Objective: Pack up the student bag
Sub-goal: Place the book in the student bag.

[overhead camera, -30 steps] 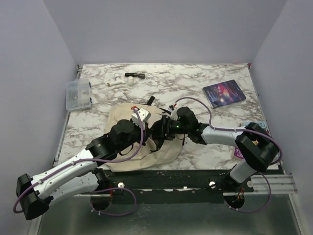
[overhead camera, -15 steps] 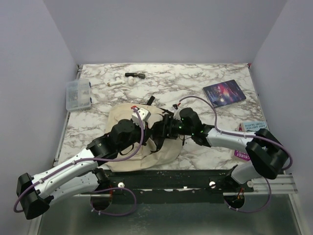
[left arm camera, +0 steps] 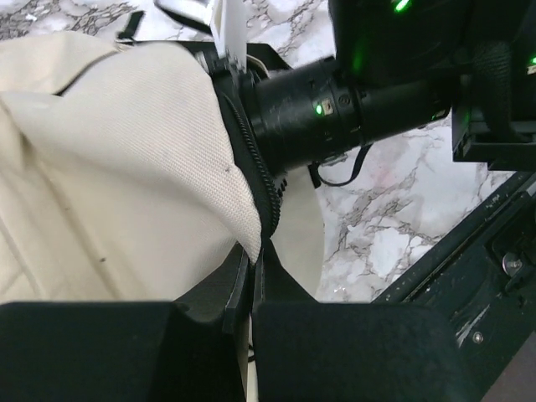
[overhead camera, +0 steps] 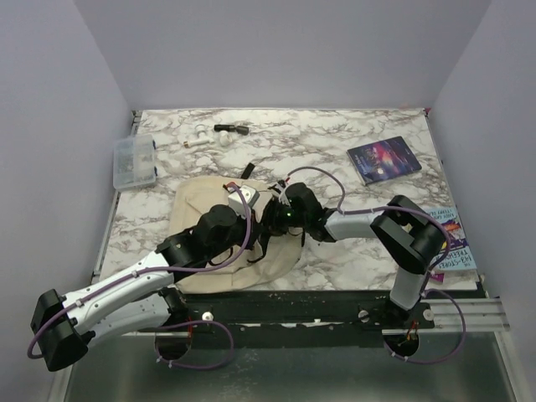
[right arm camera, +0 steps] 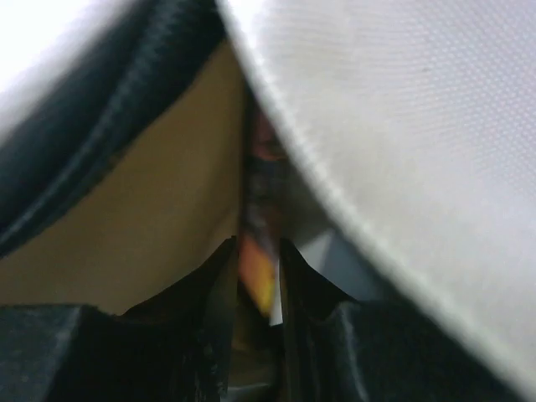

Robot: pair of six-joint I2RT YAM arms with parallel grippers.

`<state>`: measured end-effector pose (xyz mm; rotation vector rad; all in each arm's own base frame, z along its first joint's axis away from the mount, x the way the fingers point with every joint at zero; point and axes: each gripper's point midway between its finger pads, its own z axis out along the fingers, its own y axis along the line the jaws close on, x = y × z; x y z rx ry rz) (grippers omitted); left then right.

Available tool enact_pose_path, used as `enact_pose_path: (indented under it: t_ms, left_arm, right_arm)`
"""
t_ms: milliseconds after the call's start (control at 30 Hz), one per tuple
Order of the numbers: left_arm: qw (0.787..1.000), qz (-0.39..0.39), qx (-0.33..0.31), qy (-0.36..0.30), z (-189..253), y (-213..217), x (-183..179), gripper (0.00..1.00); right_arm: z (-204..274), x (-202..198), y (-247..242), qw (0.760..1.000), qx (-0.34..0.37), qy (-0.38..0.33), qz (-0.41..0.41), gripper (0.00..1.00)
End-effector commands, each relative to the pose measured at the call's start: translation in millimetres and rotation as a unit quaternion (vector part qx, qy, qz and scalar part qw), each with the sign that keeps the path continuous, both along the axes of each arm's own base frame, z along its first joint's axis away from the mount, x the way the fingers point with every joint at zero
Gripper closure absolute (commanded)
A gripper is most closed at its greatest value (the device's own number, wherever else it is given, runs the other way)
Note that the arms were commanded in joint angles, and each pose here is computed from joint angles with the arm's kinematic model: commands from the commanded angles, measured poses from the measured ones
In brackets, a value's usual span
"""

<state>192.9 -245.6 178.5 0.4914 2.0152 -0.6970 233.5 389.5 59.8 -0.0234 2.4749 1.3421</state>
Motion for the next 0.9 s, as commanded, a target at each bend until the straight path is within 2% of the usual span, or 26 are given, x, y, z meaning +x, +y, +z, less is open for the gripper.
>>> enact_pose_path:
  t_ms: [0, 133, 233, 333, 467, 633, 700, 800, 867]
  left_arm:
    - [0.999, 0.024, -0.002, 0.031, -17.8, 2.3, -1.2, 1.0]
    - [0.998, 0.045, -0.007, 0.037, -23.2, 6.4, 1.1, 1.0]
    - [0.998, 0.053, -0.01, 0.039, -27.1, 6.5, 2.5, 1.0]
    - [0.997, 0.056, -0.007, 0.048, -33.4, 5.2, 3.5, 1.0]
    - [0.996, 0.05, -0.002, 0.072, -39.3, -1.9, 1.2, 1.0]
    - [0.994, 0.029, -0.008, 0.105, -40.2, -16.5, -4.0, 1.0]
    - [0.993, 0.018, -0.006, 0.117, -42.2, -22.4, -5.9, 0.93]
    - [0.991, -0.005, -0.006, 0.134, -41.2, -31.1, -11.5, 0.77]
    - [0.989, -0.022, -0.012, 0.144, -38.4, -36.0, -17.0, 0.62]
  right_arm:
    - [73.6, 12.6, 41.4, 0.991, 0.13, -0.036, 0.021, 0.7]
    - [55.0, 3.8, 15.4, 0.995, 0.101, -0.017, 0.008, 0.63]
    - [43.5, -0.1, -24.9, 0.998, 0.062, -0.014, -0.013, 0.56]
    - [44.1, 2.1, -69.1, 0.998, -0.016, -0.044, -0.029, 0.46]
    - [53.6, 11.3, -138.0, 0.982, -0.15, -0.086, -0.08, 0.35]
    - [75.8, 32.6, -216.2, 0.961, -0.202, -0.097, -0.164, 0.26]
    - [78.1, 45.9, -244.3, 0.949, -0.218, -0.092, -0.209, 0.2]
    - [80.2, 72.8, -274.1, 0.937, -0.216, -0.075, -0.265, 0.13]
    - [78.0, 97.3, -289.5, 0.926, -0.221, -0.07, -0.298, 0.13]
